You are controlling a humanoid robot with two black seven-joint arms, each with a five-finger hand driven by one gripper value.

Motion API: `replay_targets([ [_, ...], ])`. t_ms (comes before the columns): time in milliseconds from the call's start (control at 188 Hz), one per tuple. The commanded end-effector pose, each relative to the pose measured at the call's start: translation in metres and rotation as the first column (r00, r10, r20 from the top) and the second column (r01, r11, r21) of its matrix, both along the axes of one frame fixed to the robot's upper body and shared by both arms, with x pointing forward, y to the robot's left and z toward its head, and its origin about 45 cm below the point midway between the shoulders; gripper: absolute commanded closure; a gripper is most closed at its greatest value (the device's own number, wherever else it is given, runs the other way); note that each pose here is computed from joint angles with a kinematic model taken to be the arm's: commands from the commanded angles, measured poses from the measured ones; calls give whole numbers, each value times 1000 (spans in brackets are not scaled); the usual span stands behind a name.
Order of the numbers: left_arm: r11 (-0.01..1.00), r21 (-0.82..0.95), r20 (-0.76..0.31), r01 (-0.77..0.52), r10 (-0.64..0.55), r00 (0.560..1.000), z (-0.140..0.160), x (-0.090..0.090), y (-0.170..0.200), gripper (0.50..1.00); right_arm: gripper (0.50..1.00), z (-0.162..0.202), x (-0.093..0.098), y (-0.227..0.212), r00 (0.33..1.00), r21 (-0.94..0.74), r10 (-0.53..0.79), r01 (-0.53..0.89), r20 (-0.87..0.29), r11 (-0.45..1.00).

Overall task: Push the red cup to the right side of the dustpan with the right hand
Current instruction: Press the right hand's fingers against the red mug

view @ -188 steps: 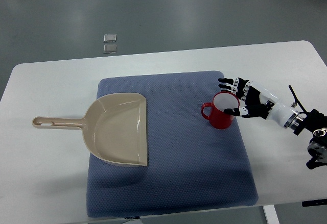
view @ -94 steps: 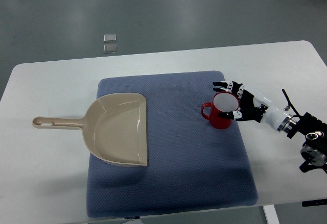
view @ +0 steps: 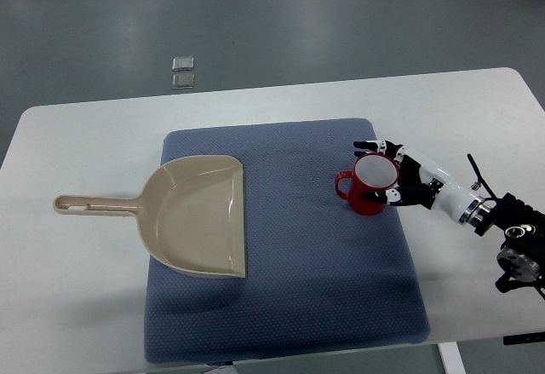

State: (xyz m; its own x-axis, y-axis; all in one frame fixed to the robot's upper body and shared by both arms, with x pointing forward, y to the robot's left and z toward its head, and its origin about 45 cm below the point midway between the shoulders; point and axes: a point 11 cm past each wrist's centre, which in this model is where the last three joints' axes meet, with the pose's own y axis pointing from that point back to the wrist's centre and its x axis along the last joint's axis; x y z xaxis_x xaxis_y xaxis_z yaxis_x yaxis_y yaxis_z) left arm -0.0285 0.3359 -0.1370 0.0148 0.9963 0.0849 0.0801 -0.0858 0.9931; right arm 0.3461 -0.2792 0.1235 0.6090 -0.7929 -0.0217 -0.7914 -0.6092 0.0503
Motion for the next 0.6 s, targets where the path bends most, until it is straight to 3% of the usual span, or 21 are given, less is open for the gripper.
replay_targets([
  [0, 1000, 0, 0, -1, 1, 1000, 0, 0, 0, 500, 568, -5, -2, 0, 1000, -11, -6, 6, -5, 1000],
  [595, 1000, 0, 0, -1, 1, 1000, 0, 0, 0, 500, 568, -15, 0, 3, 999, -24, -52, 51, -7, 998],
])
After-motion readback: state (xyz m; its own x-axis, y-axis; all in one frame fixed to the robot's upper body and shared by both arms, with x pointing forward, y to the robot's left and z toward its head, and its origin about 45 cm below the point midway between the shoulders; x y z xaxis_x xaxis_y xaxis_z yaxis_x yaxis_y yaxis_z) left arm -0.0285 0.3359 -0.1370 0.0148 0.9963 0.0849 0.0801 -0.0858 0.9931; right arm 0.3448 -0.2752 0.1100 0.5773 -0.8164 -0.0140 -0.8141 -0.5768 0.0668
